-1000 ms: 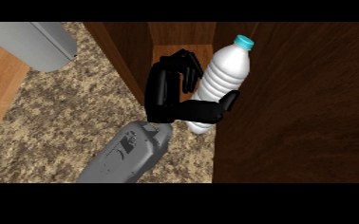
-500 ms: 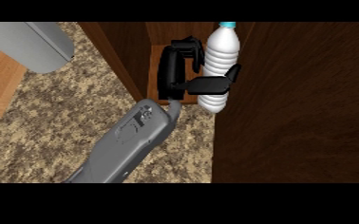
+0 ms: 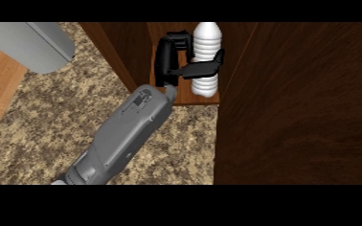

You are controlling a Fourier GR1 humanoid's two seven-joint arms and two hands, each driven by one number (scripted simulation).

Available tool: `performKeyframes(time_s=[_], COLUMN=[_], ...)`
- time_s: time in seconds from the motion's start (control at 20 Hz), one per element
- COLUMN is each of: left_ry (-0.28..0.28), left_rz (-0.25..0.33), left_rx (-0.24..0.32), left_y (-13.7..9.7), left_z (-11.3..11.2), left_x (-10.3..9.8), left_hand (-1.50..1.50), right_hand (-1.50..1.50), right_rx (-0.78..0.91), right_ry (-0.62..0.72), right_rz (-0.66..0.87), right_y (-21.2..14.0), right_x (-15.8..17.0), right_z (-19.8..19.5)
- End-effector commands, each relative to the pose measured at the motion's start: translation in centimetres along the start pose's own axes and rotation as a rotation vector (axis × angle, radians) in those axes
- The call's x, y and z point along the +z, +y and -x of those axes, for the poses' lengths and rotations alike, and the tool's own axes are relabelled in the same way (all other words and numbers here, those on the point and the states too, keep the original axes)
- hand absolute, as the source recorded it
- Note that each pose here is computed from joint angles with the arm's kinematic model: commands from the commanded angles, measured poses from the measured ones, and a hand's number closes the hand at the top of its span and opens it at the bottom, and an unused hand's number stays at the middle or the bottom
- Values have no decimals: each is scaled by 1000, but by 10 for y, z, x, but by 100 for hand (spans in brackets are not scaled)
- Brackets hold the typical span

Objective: Pick up the bottled water, place it into the cabinet and close the cabinet

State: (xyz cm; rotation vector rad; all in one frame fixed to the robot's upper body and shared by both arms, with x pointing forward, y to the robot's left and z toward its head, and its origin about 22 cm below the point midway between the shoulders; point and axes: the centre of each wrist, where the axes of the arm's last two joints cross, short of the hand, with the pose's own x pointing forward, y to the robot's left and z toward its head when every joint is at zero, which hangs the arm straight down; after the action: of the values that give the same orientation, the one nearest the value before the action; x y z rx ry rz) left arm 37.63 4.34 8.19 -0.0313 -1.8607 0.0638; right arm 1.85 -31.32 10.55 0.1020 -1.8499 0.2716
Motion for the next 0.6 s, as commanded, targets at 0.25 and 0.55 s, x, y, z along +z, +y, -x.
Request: performKeyframes(time_s=[0.25, 0.55], left_ry=[10, -32], left_rz=[-69, -56], left_rx=[22, -170], left_y=[14, 15], left_z=[21, 23], left_x=[-17, -39], left_hand=[150, 150], right_hand=[-150, -150], right_rx=[-66, -69], right_ry=[-83, -83], right_rz=[3, -19], right_y=[-13, -8], right_x=[-6, -9], right_z=[-5, -7])
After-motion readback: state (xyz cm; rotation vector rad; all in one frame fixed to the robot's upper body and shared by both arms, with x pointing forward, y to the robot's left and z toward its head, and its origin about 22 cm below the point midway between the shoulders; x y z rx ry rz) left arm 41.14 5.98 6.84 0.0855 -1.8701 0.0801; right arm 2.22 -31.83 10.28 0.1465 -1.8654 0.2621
